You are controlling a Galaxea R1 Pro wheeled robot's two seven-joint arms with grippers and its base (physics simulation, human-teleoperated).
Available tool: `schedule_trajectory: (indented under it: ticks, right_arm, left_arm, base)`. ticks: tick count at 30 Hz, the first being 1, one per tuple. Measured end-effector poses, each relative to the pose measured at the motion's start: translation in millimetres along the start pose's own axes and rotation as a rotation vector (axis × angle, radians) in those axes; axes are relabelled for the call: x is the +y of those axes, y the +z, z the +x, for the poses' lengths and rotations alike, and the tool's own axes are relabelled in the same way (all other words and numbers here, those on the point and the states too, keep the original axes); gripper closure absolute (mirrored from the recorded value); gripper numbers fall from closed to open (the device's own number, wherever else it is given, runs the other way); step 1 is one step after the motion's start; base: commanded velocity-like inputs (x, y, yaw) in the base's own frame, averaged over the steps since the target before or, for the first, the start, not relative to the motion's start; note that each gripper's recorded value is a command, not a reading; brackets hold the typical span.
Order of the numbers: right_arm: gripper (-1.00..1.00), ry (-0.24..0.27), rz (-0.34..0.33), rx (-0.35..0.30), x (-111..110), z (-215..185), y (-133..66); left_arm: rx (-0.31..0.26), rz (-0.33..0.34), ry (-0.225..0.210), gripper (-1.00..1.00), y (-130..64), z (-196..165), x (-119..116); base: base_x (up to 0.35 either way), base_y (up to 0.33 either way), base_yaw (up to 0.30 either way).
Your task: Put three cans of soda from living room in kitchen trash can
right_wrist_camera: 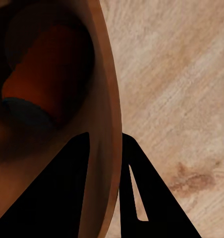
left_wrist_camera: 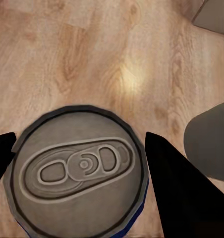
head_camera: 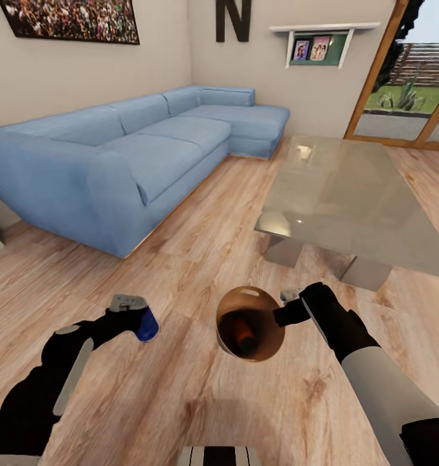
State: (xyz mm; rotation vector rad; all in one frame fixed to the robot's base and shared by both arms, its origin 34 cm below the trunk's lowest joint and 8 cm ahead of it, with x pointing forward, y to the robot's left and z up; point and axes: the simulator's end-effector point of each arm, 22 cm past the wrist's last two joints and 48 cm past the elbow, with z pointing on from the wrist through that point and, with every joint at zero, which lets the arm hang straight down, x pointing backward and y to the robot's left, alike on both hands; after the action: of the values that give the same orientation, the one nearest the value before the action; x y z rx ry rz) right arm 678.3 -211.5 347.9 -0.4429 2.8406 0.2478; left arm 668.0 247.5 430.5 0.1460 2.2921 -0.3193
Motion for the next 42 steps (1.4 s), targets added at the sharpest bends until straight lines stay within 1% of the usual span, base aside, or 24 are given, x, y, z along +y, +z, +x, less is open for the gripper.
schedule_trajectory:
  ticks: [2,4,6,7,8,10,11,12,13,15,16,18,19,21,22,23,24,26,27,28,32,33,38,42]
  right_arm:
    - [1.0,-0.001,0.002,0.0,0,0,-0.1]
    - [1.0,-0.001,0.001,-0.001,0,0,0.1]
    - [1.0,0.0,-0.005,0.001,1,0,0.5]
    - [1.0,0.004,-0.011,0.005,3,2,1.5]
    - [1.0,0.018,-0.025,0.026,4,9,6.3]
    - [1.0,0.024,-0.019,0.057,1,20,12.7]
    - [1.0,0.028,-0.016,0.077,-1,28,16.9]
    - [1.0,0.036,-0.017,0.106,-2,38,22.4]
    - [1.0,0.037,-0.013,0.119,-4,43,25.0]
    - [1.0,0.032,-0.011,0.112,-3,41,24.3]
    - [1.0,0.038,-0.023,0.113,0,41,24.8]
    - [1.0,0.05,-0.048,0.116,8,41,26.1]
    - [1.0,0.048,-0.052,0.119,11,42,27.0]
    - [1.0,0.043,-0.046,0.122,10,42,27.6]
    - [1.0,0.037,-0.039,0.125,9,43,28.1]
    - [1.0,0.033,-0.034,0.125,8,43,28.3]
    - [1.0,0.031,-0.034,0.125,8,42,28.1]
    - [1.0,0.038,-0.045,0.124,11,42,28.0]
    - [1.0,0.038,-0.049,0.122,12,41,27.7]
    - [1.0,0.04,-0.052,0.121,13,40,27.5]
    - [1.0,0.029,-0.042,0.12,12,38,27.5]
    - [1.0,0.022,-0.041,0.119,15,37,28.0]
    - [1.0,0.028,-0.075,0.114,31,33,29.2]
    - [1.0,0.014,-0.071,0.113,36,32,30.4]
  left_arm:
    - [0.012,0.009,0.006,1.0,-15.2,-29,11]
    - [0.013,0.057,-0.003,1.0,-20.2,-45,5]
    - [0.003,0.145,-0.011,1.0,-26.2,-68,-15]
    - [0.005,0.166,-0.01,1.0,-27.9,-73,-19]
    - [0.009,0.227,-0.019,1.0,-32.4,-85,-34]
    - [0.009,0.27,-0.016,1.0,-36.4,-96,-44]
    - [0.003,0.322,-0.018,1.0,-41.4,-107,-56]
    - [-0.024,0.385,-0.007,1.0,-48.5,-127,-71]
    - [-0.036,0.398,0.002,1.0,-50.5,-135,-75]
    - [-0.071,0.454,0.013,1.0,-58.0,-155,-89]
    - [-0.081,0.465,0.019,1.0,-59.9,-161,-93]
    - [-0.109,0.519,0.021,1.0,-67.5,-175,-106]
    - [-0.139,0.616,0.01,1.0,-80.4,-190,-128]
    - [-0.156,0.665,0.008,1.0,-87.9,-199,-139]
    - [-0.175,0.719,0.001,1.0,-96.9,-209,-150]
    - [-0.178,0.731,0.004,1.0,-98.6,-211,-153]
    - [-0.177,0.766,0.008,1.0,-102.4,-212,-163]
    - [-0.157,0.792,0.025,1.0,-102.0,-208,-176]
    - [-0.095,0.836,0.07,1.0,-97.4,-189,-205]
    - [-0.051,0.862,0.1,1.0,-94.3,-174,-224]
    - [0.019,0.829,0.155,1.0,-77.8,-148,-244]
    - [0.043,0.818,0.166,1.0,-70.7,-138,-252]
    - [0.108,0.804,0.202,1.0,-57.6,-111,-272]
    - [0.15,0.743,0.246,1.0,-41.2,-90,-285]
  base:
    - [0.0,0.0,0.0]
    - [0.0,0.0,0.0]
    - [0.0,0.0,0.0]
    - [0.0,0.0,0.0]
    - [0.0,0.0,0.0]
    - [0.0,0.0,0.0]
    - [0.0,0.0,0.0]
    - [0.0,0.0,0.0]
    - [0.0,0.0,0.0]
    - [0.0,0.0,0.0]
    - [0.0,0.0,0.0]
    - [0.0,0.0,0.0]
    - [0.0,0.0,0.0]
    - [0.0,0.0,0.0]
    - [0.0,0.0,0.0]
    - [0.0,0.0,0.0]
    - [0.0,0.0,0.0]
    - [0.0,0.0,0.0]
    - [0.0,0.0,0.0]
    - [0.0,0.0,0.0]
    - [0.0,0.0,0.0]
    - [0.0,0.0,0.0]
    - [0.0,0.0,0.0]
    - [0.0,0.0,0.0]
